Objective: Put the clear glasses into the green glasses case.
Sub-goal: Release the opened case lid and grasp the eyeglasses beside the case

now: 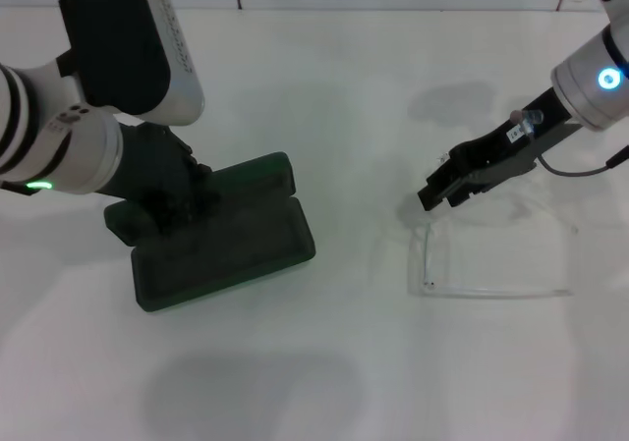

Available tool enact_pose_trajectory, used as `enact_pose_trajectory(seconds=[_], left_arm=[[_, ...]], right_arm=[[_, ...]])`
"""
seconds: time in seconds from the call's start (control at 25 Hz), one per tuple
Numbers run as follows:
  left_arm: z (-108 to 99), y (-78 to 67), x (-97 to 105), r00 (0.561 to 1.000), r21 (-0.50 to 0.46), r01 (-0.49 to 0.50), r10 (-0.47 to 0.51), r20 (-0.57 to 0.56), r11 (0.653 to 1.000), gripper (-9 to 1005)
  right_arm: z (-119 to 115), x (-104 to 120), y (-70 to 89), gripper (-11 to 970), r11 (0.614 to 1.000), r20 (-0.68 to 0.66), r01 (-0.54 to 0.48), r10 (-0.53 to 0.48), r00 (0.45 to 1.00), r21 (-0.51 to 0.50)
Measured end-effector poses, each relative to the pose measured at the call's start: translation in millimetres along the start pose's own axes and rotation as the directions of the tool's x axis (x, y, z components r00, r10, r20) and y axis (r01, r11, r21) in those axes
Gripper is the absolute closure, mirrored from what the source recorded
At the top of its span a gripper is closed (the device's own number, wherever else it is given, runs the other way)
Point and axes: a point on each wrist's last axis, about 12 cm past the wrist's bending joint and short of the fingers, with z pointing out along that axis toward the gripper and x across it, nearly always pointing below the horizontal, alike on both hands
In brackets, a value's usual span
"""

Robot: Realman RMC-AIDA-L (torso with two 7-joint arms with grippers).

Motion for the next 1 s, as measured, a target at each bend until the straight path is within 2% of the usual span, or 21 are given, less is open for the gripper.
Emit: enact_pose_trajectory(seconds=[0.52,1.0], left_arm=[[1.3,2.4,-4.9,0.999,-0.007,-0.03,0.03,0.018,1.0,797],[3.8,1.2,2.0,0.998,-0.007,-0.051,0.051,0.028,0.999,798]], right_arm=[[15.0,-12.3,12.5,558,1.0,-0.05,0.012,-0.011,0.999,0.018],[24.0,-9.5,9.4,560,0.997,-0.065,-0.066,0.068,0.996,0.029]])
